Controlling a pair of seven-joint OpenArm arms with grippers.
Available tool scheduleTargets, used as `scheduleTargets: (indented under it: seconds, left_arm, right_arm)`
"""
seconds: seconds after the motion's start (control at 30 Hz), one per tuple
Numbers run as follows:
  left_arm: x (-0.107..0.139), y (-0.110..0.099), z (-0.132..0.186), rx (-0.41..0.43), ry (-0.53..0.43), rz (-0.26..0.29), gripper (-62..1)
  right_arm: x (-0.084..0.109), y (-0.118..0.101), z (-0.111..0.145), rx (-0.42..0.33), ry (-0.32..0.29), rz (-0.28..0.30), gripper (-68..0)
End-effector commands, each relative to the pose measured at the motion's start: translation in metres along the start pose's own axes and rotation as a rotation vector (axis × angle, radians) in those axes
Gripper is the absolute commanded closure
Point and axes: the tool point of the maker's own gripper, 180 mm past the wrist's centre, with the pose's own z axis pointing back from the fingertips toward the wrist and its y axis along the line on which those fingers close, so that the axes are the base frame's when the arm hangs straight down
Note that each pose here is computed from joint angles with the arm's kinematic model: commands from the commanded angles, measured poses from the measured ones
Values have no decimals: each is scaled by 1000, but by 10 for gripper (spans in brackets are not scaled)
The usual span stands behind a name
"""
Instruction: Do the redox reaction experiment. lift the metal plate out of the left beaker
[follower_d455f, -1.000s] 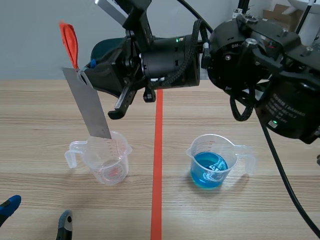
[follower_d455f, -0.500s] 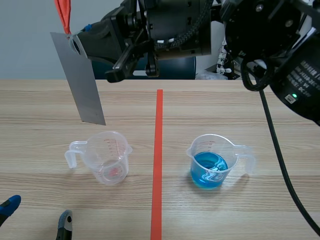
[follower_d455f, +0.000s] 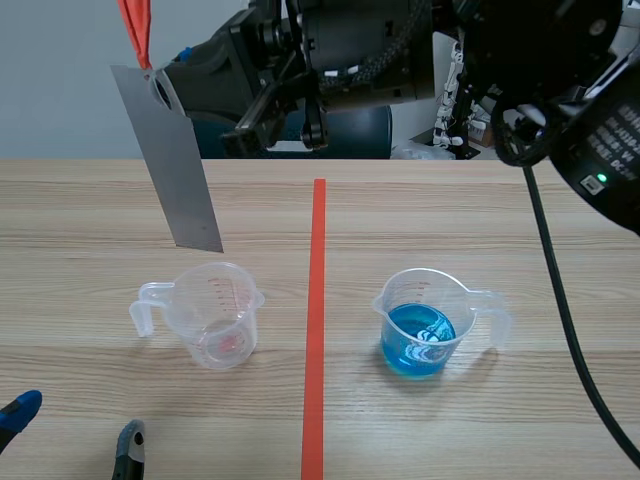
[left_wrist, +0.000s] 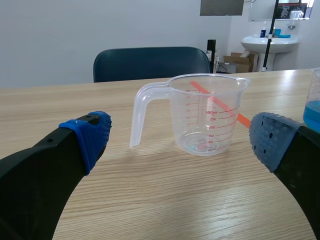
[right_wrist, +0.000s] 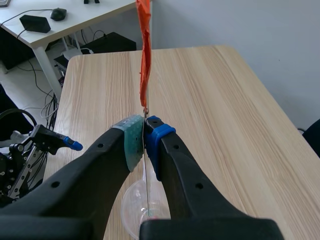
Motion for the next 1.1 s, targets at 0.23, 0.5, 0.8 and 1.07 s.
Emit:
scheduleTargets:
  seconds: [0.23,0.5,0.8,1.07]
  left_arm:
    - [12,5,-2,-4,-59,-11,-583]
    - [12,5,-2,-4,-59,-11,-583]
    - [12,5,-2,-4,-59,-11,-583]
    - [12,5,-2,-4,-59,-11,-582]
  right_arm:
    - [11,0,2,10,-14,11,-6]
    - [11,-3,4,-2,-10,12,-6]
    - [20,-17,13,-50,-34,20,-6]
    - [19,-18,14,-54,-25,21,-6]
